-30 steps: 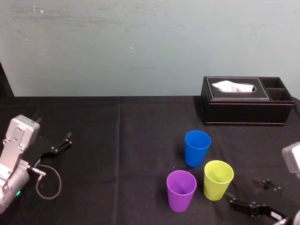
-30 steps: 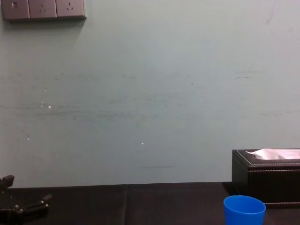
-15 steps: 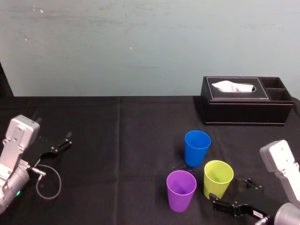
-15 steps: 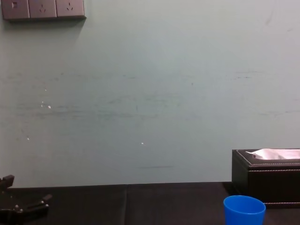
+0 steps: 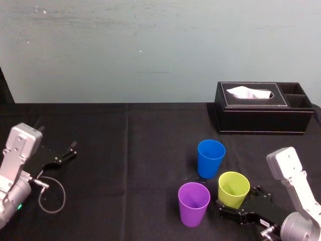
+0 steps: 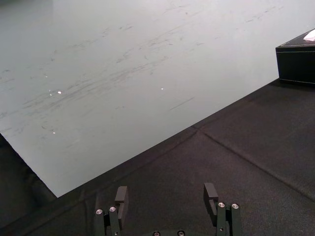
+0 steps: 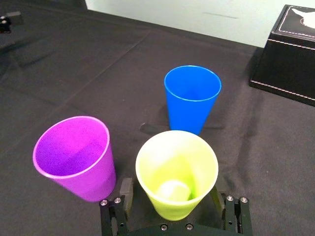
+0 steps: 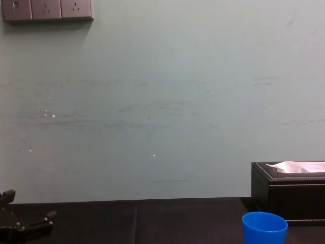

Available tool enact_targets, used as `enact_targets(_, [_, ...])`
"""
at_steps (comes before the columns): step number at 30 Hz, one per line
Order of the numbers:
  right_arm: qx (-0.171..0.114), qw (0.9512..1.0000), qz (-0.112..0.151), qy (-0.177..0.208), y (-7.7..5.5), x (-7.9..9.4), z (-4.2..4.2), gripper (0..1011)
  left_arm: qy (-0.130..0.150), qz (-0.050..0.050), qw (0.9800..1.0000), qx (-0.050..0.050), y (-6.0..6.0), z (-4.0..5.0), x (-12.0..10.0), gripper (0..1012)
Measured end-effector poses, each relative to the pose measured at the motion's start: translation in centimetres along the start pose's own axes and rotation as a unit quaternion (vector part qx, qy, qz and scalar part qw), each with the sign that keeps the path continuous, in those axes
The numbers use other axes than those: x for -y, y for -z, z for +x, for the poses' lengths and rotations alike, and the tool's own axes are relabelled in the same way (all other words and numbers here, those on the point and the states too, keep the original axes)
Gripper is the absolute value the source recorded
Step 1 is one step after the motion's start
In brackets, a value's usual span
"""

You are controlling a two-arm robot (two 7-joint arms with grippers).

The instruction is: Stack the three plastic cups sequentially using one hand.

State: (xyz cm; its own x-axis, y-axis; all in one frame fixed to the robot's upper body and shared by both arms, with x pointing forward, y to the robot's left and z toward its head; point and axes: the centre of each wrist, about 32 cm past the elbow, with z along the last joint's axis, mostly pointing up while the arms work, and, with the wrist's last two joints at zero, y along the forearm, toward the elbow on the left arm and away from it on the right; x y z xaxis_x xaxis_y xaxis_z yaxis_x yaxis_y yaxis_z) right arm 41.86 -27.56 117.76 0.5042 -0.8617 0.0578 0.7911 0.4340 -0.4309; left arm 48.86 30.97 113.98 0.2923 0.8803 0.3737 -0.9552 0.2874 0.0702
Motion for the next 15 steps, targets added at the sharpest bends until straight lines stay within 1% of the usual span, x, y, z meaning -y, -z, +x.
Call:
enact_targets(7, [-0.008,0.9999,0.012,0.01,0.3,-0.8,-0.11,1003,0.0,0.0,1.0,0.0,0.0,0.0,0.0,1000])
enact_targets(15, [-0.014,0.9997,0.014,0.016,0.5,-1.4,-0.19,1002,0.0,0.0,1.0,0.0,0.0,0.0,0.0,1000])
